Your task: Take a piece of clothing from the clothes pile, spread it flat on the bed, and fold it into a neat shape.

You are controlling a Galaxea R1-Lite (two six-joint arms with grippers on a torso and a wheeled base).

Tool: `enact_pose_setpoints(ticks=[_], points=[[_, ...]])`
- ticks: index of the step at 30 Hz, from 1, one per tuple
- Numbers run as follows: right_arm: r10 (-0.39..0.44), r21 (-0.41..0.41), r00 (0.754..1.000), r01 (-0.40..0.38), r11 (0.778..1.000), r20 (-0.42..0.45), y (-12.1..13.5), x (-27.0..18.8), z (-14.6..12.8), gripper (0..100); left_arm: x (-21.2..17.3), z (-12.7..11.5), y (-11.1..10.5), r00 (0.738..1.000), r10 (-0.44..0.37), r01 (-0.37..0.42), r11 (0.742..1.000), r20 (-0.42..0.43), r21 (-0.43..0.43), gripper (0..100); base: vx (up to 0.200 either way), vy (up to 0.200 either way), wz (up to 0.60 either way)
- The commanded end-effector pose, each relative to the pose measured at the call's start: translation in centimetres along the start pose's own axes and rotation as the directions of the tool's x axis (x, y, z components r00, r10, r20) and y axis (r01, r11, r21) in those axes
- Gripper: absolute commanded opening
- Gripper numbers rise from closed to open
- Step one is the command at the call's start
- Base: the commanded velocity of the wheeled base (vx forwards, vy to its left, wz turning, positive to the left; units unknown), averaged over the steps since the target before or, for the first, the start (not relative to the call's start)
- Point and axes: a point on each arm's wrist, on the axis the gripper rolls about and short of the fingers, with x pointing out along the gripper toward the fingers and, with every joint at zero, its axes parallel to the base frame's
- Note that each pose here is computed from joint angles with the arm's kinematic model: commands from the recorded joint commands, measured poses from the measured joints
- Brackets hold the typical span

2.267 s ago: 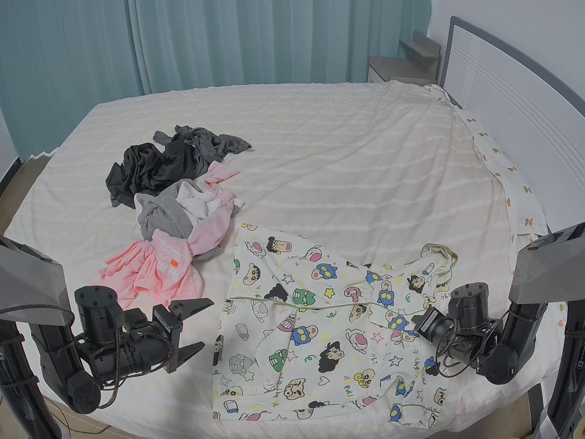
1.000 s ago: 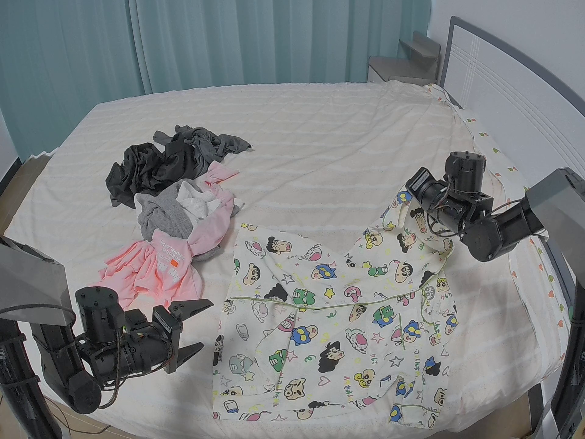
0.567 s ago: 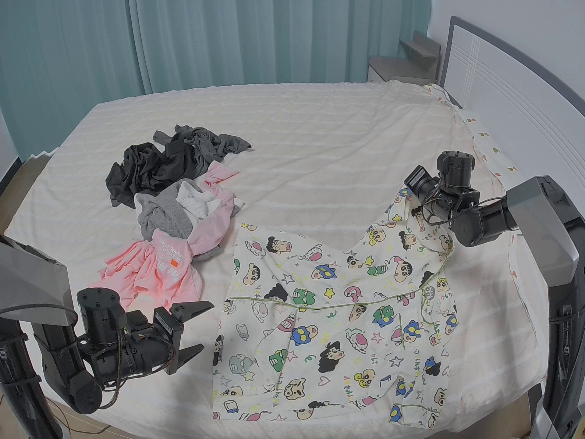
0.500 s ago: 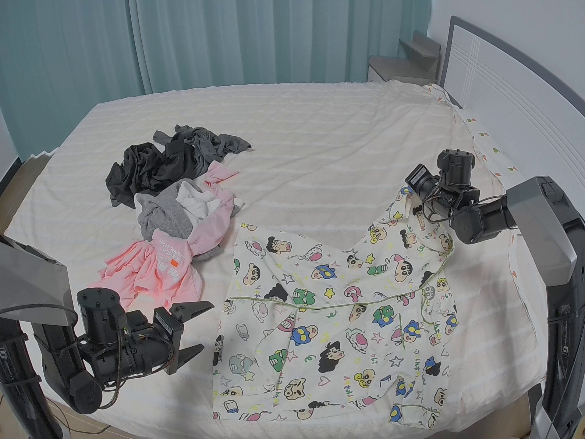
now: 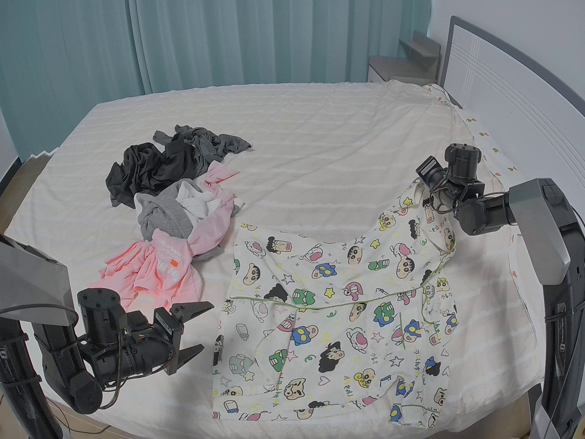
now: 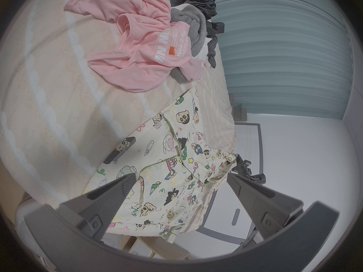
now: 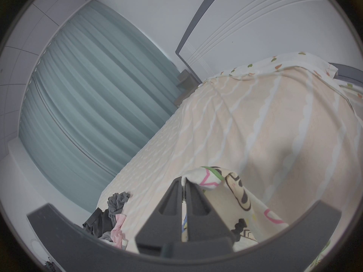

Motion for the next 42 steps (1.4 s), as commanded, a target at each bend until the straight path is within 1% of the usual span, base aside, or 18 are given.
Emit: enact_pose_setpoints(ticks=[1,10,16,17,19,22,26,27,29,34,37,38,42], points=[[0.007,0.005,0.999,-0.007,1.0,0.035,0.2,0.2,1.0,0,0.0,0.0,-0.2,1.0,-0.015,0.015,1.0,0.004,0.005,100,0.0,0.0,0.0],[-0.009,0.002,1.0,0.009,1.0,0.024,-0.1,0.3,0.7,0,0.0,0.1,-0.2,1.0,-0.017,0.017,1.0,0.004,0.006,100,0.0,0.0,0.0],[-0.012,0.002,0.999,0.012,1.0,0.03,-0.2,0.5,1.1,0,0.0,0.0,-0.2,1.0,-0.015,0.015,1.0,0.004,0.005,100,0.0,0.0,0.0],[-0.02,-0.003,1.0,0.02,1.0,0.021,-0.4,0.6,1.0,100,0.0,0.1,-0.2,1.0,-0.015,0.015,1.0,0.005,0.005,100,0.0,0.0,0.0],[-0.022,-0.008,1.0,0.022,1.0,0.002,-0.8,0.7,0.6,100,0.1,0.1,-0.2,1.0,-0.016,0.016,1.0,0.006,0.006,100,0.0,0.0,0.0],[-0.031,-0.009,1.0,0.031,0.999,-0.004,-1.2,0.9,0.2,100,0.0,0.1,-0.2,1.0,-0.015,0.015,1.0,0.005,0.005,100,0.0,0.0,0.0],[-0.032,-0.007,0.999,0.032,0.999,0.001,-1.1,0.7,0.6,100,0.0,0.0,-0.2,1.0,-0.015,0.015,1.0,0.004,0.005,100,0.0,0.0,0.0],[-0.031,-0.004,0.999,0.031,1.0,0.011,-0.9,0.6,1.1,100,0.0,0.0,-0.2,1.0,-0.016,0.016,1.0,0.003,0.006,100,0.0,0.0,0.0],[-0.035,-0.006,0.999,0.035,0.999,0.002,-0.7,0.0,1.2,100,0.0,0.0,-0.2,1.0,-0.016,0.016,1.0,0.003,0.006,100,0.0,0.0,0.0],[-0.046,-0.025,0.995,0.044,0.999,-0.083,0.1,-2.4,0.0,100,0.0,0.0,-0.2,1.0,-0.016,0.016,1.0,0.003,0.006,100,0.0,0.0,0.0],[-0.079,-0.046,0.99,0.074,0.996,-0.116,-0.6,-3.6,-0.2,100,0.0,0.0,-0.2,1.0,-0.016,0.016,1.0,0.003,0.008,100,0.0,0.0,0.0],[-0.091,-0.067,0.987,0.083,0.994,-0.132,-1.1,-4.2,0.0,100,0.0,0.0,-0.2,1.0,-0.016,0.016,1.0,0.003,0.008,100,0.0,0.0,0.0],[-0.105,-0.09,0.974,0.089,0.992,-0.201,-2.6,-6.3,0.8,100,0.1,-0.1,-0.2,1.0,-0.016,0.016,1.0,-0.003,0.01,100,0.0,0.0,0.0]])
